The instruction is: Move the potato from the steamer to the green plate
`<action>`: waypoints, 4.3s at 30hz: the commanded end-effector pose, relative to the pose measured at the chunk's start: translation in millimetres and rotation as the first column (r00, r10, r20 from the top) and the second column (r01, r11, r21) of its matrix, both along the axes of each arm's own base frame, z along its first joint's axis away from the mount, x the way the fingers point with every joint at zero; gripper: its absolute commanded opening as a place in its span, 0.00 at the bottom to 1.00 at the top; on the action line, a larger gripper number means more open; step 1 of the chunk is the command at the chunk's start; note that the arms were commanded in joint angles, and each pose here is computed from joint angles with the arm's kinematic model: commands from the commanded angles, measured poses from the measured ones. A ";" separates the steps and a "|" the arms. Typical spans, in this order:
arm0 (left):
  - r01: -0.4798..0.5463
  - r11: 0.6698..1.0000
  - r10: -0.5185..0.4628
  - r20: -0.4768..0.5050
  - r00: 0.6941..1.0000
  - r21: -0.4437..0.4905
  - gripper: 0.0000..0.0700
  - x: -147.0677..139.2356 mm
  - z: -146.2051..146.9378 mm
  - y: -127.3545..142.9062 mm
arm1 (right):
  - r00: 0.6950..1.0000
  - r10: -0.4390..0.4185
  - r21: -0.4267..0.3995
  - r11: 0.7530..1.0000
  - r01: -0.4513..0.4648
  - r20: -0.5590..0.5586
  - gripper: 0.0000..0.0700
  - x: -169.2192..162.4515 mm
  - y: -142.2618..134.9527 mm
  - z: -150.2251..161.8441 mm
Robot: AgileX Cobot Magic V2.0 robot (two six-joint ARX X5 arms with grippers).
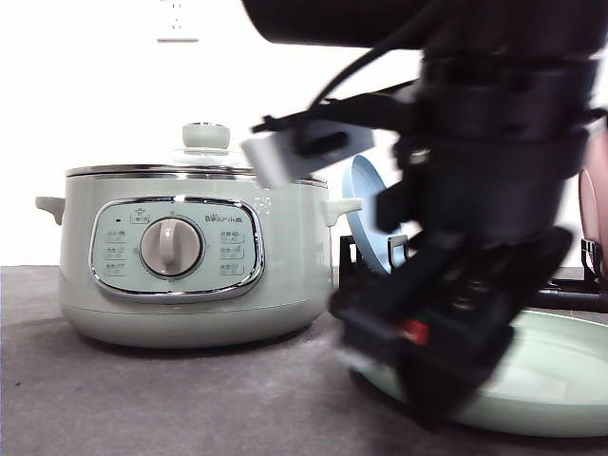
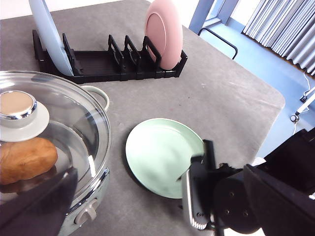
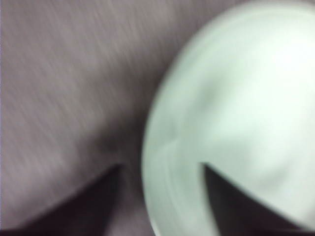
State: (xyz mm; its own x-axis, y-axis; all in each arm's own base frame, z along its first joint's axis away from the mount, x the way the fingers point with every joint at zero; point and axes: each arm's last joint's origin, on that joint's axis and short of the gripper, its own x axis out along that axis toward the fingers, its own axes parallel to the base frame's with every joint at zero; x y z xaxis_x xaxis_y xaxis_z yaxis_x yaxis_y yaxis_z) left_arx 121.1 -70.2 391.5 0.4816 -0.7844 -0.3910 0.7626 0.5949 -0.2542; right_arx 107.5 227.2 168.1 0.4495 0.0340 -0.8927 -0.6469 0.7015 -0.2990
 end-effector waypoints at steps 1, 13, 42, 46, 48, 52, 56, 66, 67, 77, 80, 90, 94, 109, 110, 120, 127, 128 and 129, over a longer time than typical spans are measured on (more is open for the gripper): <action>0.012 1.000 -0.012 0.032 0.999 -0.008 1.00 -0.5 7.2 -0.5 | 1.000 -0.017 0.028 0.999 0.017 0.008 0.67 -2.2 3.2 13.3; 0.012 1.000 -0.012 0.032 0.999 -0.009 1.00 -0.5 7.2 -0.6 | 0.997 0.077 0.356 0.932 -0.064 -0.023 0.67 -20.2 -43.3 132.4; -0.029 1.000 0.029 -0.091 0.995 0.004 1.00 -3.5 0.3 1.2 | 0.951 -0.184 0.774 0.628 -0.080 0.248 0.67 -73.9 -187.7 225.6; -0.111 0.993 0.114 -0.111 0.987 0.032 1.00 -0.6 -0.8 2.1 | 0.953 -0.191 0.779 0.623 -0.069 0.237 0.67 -74.6 -188.8 225.1; -0.148 0.987 0.156 -0.136 0.978 0.064 1.00 3.3 -1.3 1.6 | 0.953 -0.191 0.779 0.624 -0.069 0.237 0.67 -74.5 -188.7 225.1; -0.157 0.976 0.186 -0.201 0.962 0.154 1.00 18.4 -0.3 -4.1 | 0.952 -0.191 0.779 0.624 -0.069 0.237 0.67 -74.5 -188.8 225.1; -0.152 0.962 0.207 -0.241 0.948 0.227 1.00 41.5 2.6 -14.3 | 0.951 -0.196 0.777 0.626 -0.067 0.239 0.67 -74.4 -188.9 225.1; -0.204 0.888 0.322 -0.242 0.915 0.411 1.00 115.3 2.4 -48.8 | 0.951 -0.196 0.776 0.627 -0.066 0.240 0.67 -74.4 -189.0 225.0; -0.208 0.880 0.331 -0.236 0.914 0.428 1.00 122.8 0.8 -52.8 | 0.951 -0.197 0.776 0.627 -0.066 0.240 0.67 -74.4 -189.0 225.0; -0.209 0.831 0.343 -0.179 0.922 0.515 1.00 189.9 -29.2 -88.4 | 0.946 -0.215 0.756 0.653 -0.044 0.241 0.67 -74.4 -190.6 222.5; -0.221 0.837 0.340 -0.160 0.927 0.500 1.00 199.8 -35.0 -93.8 | 0.946 -0.222 0.737 0.676 -0.026 0.237 0.67 -74.8 -192.1 219.8; -0.224 0.832 0.341 -0.150 0.928 0.508 1.00 202.4 -39.3 -100.0 | 0.948 -0.232 0.718 0.696 0.004 0.220 0.67 -75.5 -193.8 216.2; -0.216 0.831 0.340 -0.159 0.927 0.513 1.00 202.9 -42.0 -102.0 | 0.940 -0.249 0.716 0.698 0.009 0.231 0.67 -75.0 -194.1 216.6; -0.191 0.822 0.339 -0.191 0.921 0.537 0.72 205.2 -51.7 -106.9 | 0.941 -0.260 0.727 0.686 0.021 0.218 0.67 -75.0 -194.0 216.7; -0.190 0.821 0.340 -0.194 0.920 0.539 0.72 204.8 -51.9 -106.9 | 0.941 -0.260 0.727 0.686 0.021 0.218 0.67 -75.0 -194.0 216.7; -0.187 0.817 0.344 -0.201 0.917 0.545 0.42 204.7 -52.6 -105.5 | 0.941 -0.264 0.731 0.682 0.026 0.213 0.67 -75.0 -194.0 216.7; -0.199 0.817 0.352 -0.195 0.916 0.541 0.24 207.2 -52.3 -102.6 | 0.941 -0.265 0.732 0.681 0.027 0.212 0.67 -75.0 -194.0 216.7; -0.201 0.817 0.353 -0.194 0.915 0.540 0.18 207.4 -52.2 -102.2 | 0.941 -0.267 0.733 0.679 0.030 0.210 0.67 -75.0 -194.0 216.7; -0.201 0.817 0.354 -0.195 0.915 0.540 0.10 207.6 -52.2 -101.9 | 0.941 -0.269 0.735 0.677 0.032 0.207 0.67 -75.0 -194.0 216.7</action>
